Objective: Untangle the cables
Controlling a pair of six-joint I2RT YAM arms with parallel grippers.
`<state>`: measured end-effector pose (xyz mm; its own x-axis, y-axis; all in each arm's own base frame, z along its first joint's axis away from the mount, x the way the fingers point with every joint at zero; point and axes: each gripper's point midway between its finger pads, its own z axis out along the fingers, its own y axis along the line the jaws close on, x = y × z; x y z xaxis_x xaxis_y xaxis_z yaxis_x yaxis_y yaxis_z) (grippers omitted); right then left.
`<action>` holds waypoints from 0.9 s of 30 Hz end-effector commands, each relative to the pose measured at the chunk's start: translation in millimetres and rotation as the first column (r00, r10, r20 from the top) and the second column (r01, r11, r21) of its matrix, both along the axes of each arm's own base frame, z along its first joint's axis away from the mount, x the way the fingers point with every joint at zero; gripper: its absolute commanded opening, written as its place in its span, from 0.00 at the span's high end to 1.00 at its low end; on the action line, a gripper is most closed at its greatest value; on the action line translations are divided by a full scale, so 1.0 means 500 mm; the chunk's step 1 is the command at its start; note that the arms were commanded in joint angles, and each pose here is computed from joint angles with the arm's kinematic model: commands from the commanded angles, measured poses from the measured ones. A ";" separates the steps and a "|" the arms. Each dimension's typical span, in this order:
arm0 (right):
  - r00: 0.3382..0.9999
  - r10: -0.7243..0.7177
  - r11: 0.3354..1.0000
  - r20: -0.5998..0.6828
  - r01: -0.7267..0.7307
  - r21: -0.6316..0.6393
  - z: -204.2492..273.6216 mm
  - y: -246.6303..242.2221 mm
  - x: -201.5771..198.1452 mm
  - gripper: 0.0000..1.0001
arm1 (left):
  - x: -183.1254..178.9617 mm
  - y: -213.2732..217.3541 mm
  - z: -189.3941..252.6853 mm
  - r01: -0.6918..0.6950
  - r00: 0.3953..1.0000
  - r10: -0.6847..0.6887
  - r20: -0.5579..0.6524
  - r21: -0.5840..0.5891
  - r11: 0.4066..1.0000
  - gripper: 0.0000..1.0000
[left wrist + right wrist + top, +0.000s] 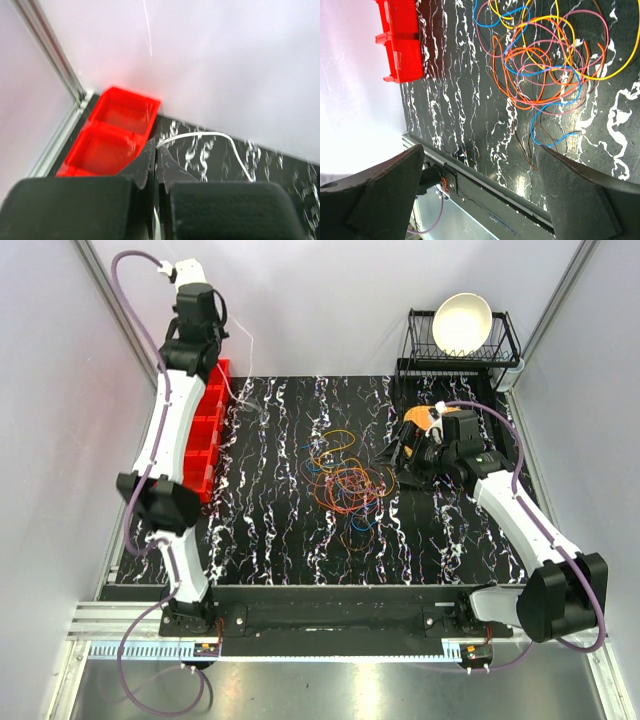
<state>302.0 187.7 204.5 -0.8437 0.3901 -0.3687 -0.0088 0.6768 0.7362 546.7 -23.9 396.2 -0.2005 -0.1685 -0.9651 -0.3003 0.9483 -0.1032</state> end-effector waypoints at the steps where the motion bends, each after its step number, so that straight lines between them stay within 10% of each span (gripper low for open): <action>1: 0.998 0.052 0.998 0.044 -0.053 0.017 0.037 0.014 -0.005 0.01 | 0.042 0.047 0.085 -0.081 0.986 0.076 0.148 0.028 0.996 1.00; 27: 0.999 0.043 0.998 0.019 -0.042 -0.041 -0.001 -0.003 -0.015 0.01 | 0.189 0.197 0.046 -0.219 0.896 0.246 0.369 -0.115 0.969 1.00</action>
<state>294.5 185.3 195.3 -0.8635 0.3541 -0.3592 -0.0105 0.6993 0.7148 627.3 71.4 383.2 0.0467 -0.2036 -0.9779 -0.4760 0.8562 -0.2010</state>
